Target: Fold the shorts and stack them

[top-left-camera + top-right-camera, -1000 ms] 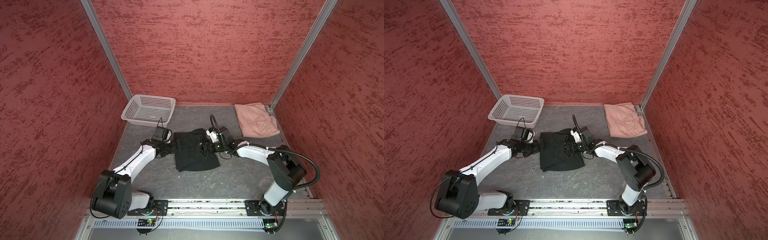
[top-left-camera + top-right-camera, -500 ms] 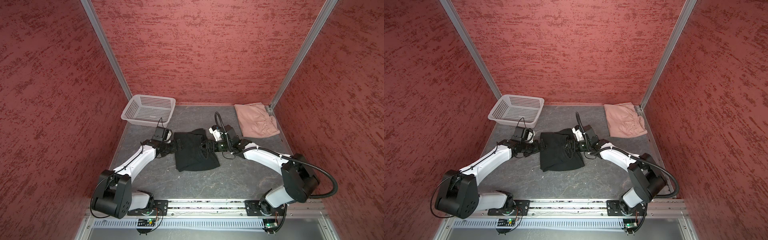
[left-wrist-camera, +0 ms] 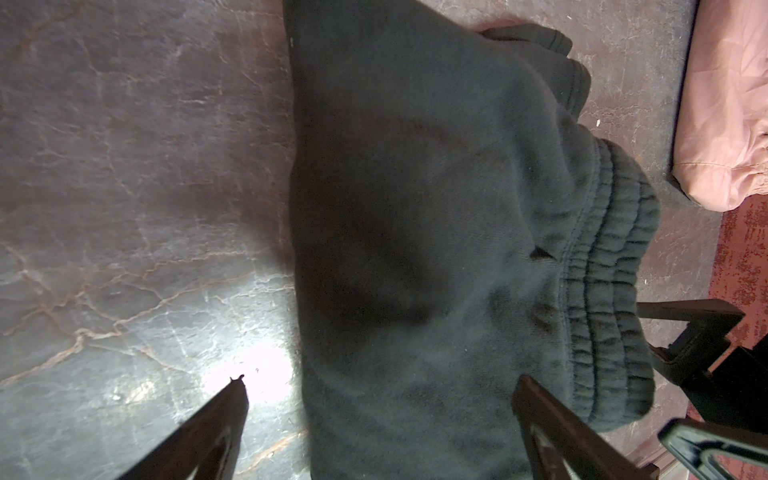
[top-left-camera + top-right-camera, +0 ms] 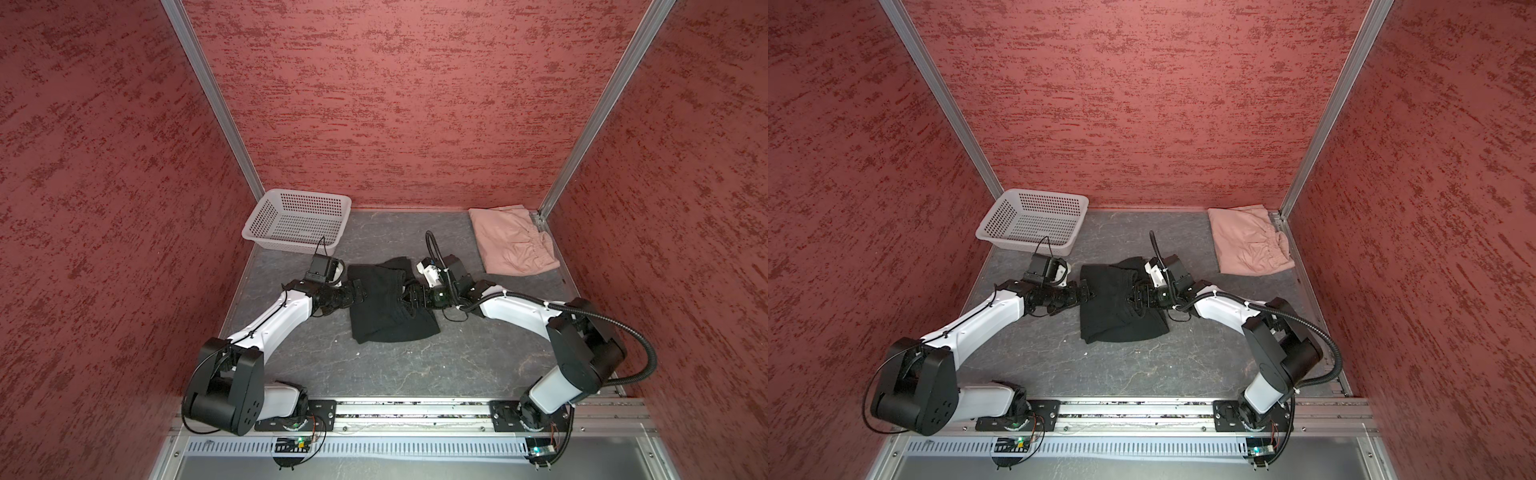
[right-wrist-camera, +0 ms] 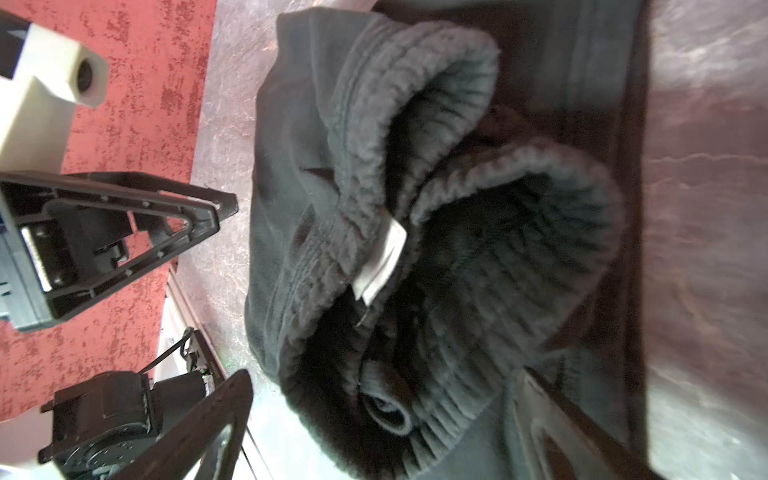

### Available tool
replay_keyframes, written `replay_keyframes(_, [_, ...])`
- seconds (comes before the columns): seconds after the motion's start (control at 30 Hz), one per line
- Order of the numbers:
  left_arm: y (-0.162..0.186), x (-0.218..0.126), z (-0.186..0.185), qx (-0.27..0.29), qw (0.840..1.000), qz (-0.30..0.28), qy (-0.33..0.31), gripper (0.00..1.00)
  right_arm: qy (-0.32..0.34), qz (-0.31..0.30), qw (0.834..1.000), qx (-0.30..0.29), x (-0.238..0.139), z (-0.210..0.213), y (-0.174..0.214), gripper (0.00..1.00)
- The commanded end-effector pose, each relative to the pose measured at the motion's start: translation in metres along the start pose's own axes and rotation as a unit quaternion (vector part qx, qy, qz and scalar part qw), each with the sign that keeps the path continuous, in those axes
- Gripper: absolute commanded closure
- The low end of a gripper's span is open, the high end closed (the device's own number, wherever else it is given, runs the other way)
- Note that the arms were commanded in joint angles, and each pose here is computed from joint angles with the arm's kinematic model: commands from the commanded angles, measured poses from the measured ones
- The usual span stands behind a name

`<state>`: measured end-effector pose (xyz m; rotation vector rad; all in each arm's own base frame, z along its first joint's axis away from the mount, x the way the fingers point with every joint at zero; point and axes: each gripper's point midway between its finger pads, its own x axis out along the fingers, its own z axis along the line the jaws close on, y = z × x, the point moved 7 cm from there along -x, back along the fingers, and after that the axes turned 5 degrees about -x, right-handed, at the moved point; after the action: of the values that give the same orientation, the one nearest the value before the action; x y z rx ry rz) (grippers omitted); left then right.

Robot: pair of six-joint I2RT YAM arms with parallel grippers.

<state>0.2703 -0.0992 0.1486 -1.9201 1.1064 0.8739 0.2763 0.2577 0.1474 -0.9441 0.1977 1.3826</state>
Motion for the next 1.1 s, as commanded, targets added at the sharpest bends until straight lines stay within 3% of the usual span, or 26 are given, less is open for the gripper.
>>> replay_keyframes(0.0, [0.002, 0.006, 0.003, 0.005, 1.0, 0.003, -0.003, 0.0, -0.028, -0.004, 1.0, -0.006, 0.012, 0.007, -0.005, 0.01])
replay_keyframes(0.17, [0.002, 0.006, 0.003, 0.005, 1.0, 0.004, -0.002, 0.01, -0.016, 0.002, 1.0, -0.005, 0.02, 0.001, -0.006, 0.01])
replay_keyframes(0.43, [0.005, 0.008, 0.006, 0.003, 1.0, 0.007, -0.007, 0.01, -0.079, 0.01, 0.997, -0.021, 0.039, 0.022, -0.006, 0.01])
replay_keyframes(0.67, [0.006, 0.009, 0.007, 0.004, 1.0, 0.009, -0.008, 0.01, -0.046, 0.006, 0.999, -0.01, 0.054, 0.008, -0.006, 0.01])
replay_keyframes(0.73, [0.006, 0.006, 0.007, 0.007, 1.0, 0.006, -0.011, 0.01, -0.049, 0.005, 0.999, -0.005, 0.058, 0.007, -0.006, 0.06])
replay_keyframes(0.8, [0.006, 0.003, 0.008, 0.009, 1.0, 0.002, -0.016, 0.01, -0.064, -0.006, 0.998, -0.006, 0.056, 0.013, -0.012, 0.24])
replay_keyframes(0.93, [0.004, -0.007, 0.01, 0.006, 1.0, -0.006, -0.022, 0.01, -0.08, -0.037, 0.996, -0.018, 0.039, 0.033, -0.03, 0.78])
replay_keyframes(0.97, [0.004, -0.01, 0.01, 0.005, 1.0, -0.008, -0.021, 0.01, -0.081, -0.042, 0.996, -0.021, 0.035, 0.037, -0.034, 0.88])
replay_keyframes(1.0, [0.003, -0.013, 0.01, 0.004, 1.0, -0.009, -0.021, 0.01, -0.081, -0.046, 0.995, -0.023, 0.03, 0.041, -0.037, 0.97])
replay_keyframes(1.07, [0.002, -0.018, 0.009, 0.003, 1.0, -0.012, -0.019, 0.01, -0.081, -0.048, 0.995, -0.024, 0.023, 0.048, -0.042, 1.0])
